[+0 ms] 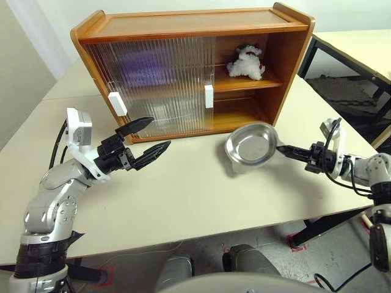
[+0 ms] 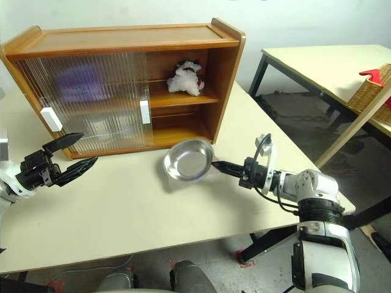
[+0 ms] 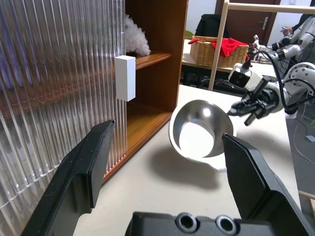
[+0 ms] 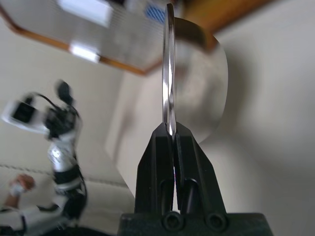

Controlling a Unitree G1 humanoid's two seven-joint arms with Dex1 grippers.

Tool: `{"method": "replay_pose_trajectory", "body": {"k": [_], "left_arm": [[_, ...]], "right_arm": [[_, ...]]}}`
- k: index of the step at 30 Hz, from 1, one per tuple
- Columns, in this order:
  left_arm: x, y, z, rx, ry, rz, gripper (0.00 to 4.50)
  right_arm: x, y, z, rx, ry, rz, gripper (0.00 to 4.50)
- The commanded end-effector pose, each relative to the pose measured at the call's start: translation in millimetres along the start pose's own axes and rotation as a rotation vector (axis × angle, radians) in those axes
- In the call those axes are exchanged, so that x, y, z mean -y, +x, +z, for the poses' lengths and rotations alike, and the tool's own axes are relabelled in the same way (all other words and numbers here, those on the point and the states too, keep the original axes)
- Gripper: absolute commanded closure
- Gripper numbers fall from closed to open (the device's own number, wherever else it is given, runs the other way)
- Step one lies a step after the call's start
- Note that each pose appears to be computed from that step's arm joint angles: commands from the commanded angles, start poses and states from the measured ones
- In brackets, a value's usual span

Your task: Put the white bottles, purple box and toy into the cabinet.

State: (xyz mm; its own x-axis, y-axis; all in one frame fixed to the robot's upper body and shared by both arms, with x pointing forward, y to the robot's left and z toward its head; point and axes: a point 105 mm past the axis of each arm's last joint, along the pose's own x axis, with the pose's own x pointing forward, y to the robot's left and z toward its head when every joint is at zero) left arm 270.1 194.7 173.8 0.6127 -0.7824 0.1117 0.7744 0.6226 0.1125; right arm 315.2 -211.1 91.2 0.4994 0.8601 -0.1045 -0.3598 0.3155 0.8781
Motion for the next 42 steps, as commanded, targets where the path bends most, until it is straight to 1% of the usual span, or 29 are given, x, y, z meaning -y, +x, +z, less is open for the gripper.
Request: {"method": "replay_pose_trajectory", "body": {"k": [1, 7, 11, 15, 22, 31, 36, 42], "left_arm": [[0, 2, -1, -0.016, 0.001, -0.008, 0.0], [-1, 1, -1, -0.018, 0.0, -0.01, 0.0], [-2, 0, -1, -0.015, 0.003, -0.007, 0.0], [-2, 0, -3, -0.013, 0.003, -0.007, 0.0], [-2, 1, -2, 0.001, 0.002, -0.001, 0.0], [-3, 1, 0, -0.001, 0.007, 0.006, 0.0], [1, 6, 2, 0.001, 0.006, -0.002, 0.0], [1, 7, 4, 0.002, 0.006, 0.003, 0.0]], "right_arm": [[-5, 3, 9, 0.057, 0.01, 0.031, 4.49], [-3, 10, 13, 0.094, -0.013, 0.025, 4.49], [-4, 16, 21, 0.153, -0.011, 0.039, 4.49], [1, 21, 25, 0.19, -0.061, 0.015, 4.49], [5, 30, 22, 0.184, -0.066, 0.001, 4.49], [7, 51, 26, 0.241, -0.085, -0.023, 4.49], [6, 58, 39, 0.338, -0.055, -0.03, 4.49], [8, 67, 36, 0.325, -0.051, -0.059, 4.49]]}}
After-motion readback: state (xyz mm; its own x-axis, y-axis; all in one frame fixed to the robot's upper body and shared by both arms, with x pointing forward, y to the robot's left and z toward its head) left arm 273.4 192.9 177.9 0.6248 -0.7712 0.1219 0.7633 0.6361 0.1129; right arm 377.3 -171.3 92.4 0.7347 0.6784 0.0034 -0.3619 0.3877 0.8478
